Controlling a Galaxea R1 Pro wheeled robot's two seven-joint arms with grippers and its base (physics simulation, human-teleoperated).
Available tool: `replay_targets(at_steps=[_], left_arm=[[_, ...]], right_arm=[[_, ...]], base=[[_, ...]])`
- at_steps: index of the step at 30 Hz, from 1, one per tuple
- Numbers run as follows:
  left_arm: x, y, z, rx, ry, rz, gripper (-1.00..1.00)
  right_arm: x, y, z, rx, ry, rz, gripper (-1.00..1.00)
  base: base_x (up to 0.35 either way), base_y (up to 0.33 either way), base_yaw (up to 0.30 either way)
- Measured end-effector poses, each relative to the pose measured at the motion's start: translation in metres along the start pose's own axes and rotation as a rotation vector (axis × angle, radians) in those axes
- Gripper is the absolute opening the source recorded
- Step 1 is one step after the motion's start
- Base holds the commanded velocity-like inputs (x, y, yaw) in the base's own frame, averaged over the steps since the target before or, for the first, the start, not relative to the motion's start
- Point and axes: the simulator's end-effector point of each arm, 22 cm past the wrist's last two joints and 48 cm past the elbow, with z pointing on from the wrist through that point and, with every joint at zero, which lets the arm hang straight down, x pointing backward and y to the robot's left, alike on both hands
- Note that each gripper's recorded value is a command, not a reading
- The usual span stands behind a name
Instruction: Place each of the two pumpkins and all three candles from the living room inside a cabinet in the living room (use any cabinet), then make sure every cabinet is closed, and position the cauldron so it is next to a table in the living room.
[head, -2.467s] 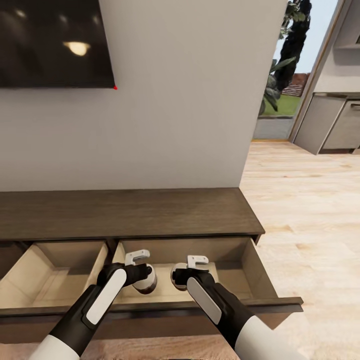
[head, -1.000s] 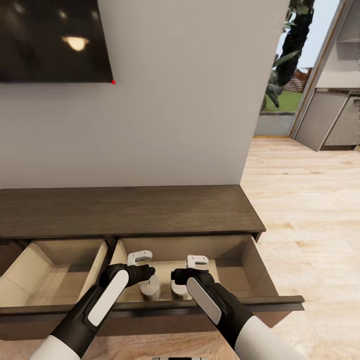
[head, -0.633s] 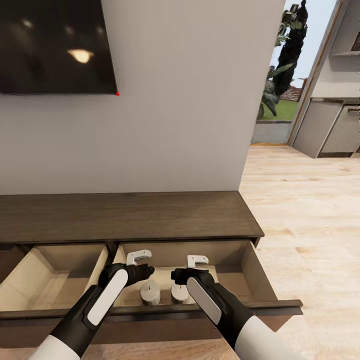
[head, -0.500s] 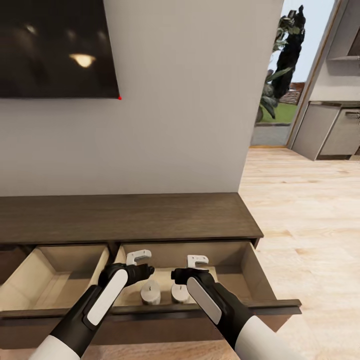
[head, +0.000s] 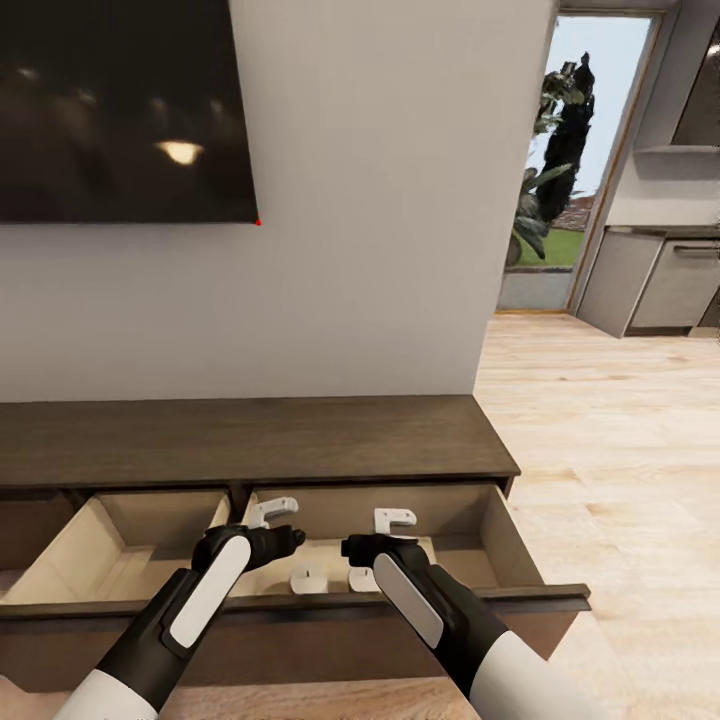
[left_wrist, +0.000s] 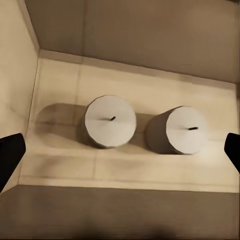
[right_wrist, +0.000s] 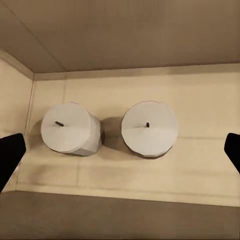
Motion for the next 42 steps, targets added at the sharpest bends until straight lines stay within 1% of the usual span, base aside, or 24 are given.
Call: replay_targets(at_steps=[5,11,16,24,26,27,31,38,42], left_arm=[[-0.008,-0.003,-0.009,0.005,-0.02,-0.003,1.0],[-0.018,-0.006,-0.017,0.006,-0.019,-0.004,1.0],[-0.027,-0.008,-0.024,0.004,-0.019,-0.004,1.0],[-0.042,-0.011,-0.036,0.002,-0.021,-0.005,1.0],[-0.047,-0.01,-0.039,0.0,-0.023,-0.01,1.0],[-0.052,-0.006,-0.042,-0.003,-0.031,-0.023,1.0],[-0.061,-0.006,-0.048,-0.005,-0.033,-0.03,1.0],[-0.077,-0.003,-0.059,-0.009,-0.039,-0.055,1.0],[-0.084,-0.004,-0.065,-0.011,-0.041,-0.058,1.0]], right_arm=[[-0.011,0.005,-0.008,-0.014,-0.031,0.003,1.0],[-0.023,0.007,-0.016,-0.016,-0.036,0.006,1.0],[-0.033,0.009,-0.023,-0.016,-0.037,0.007,1.0],[-0.048,0.012,-0.034,-0.015,-0.037,0.008,1.0],[-0.052,0.012,-0.036,-0.015,-0.037,0.008,1.0],[-0.053,0.012,-0.037,-0.015,-0.036,0.009,1.0],[-0.06,0.014,-0.043,-0.015,-0.035,0.01,1.0],[-0.073,0.017,-0.052,-0.016,-0.036,0.01,1.0],[-0.08,0.018,-0.057,-0.016,-0.035,0.01,1.0]], base=[[-0.023,0.007,0.0],[-0.008,0.004,0.0],[-0.178,0.115,0.0],[-0.03,0.017,0.0],[-0.002,0.001,0.0],[0.0,0.0,0.0],[-0.032,0.004,0.0],[-0.266,0.083,0.0],[-0.309,0.104,0.0]])
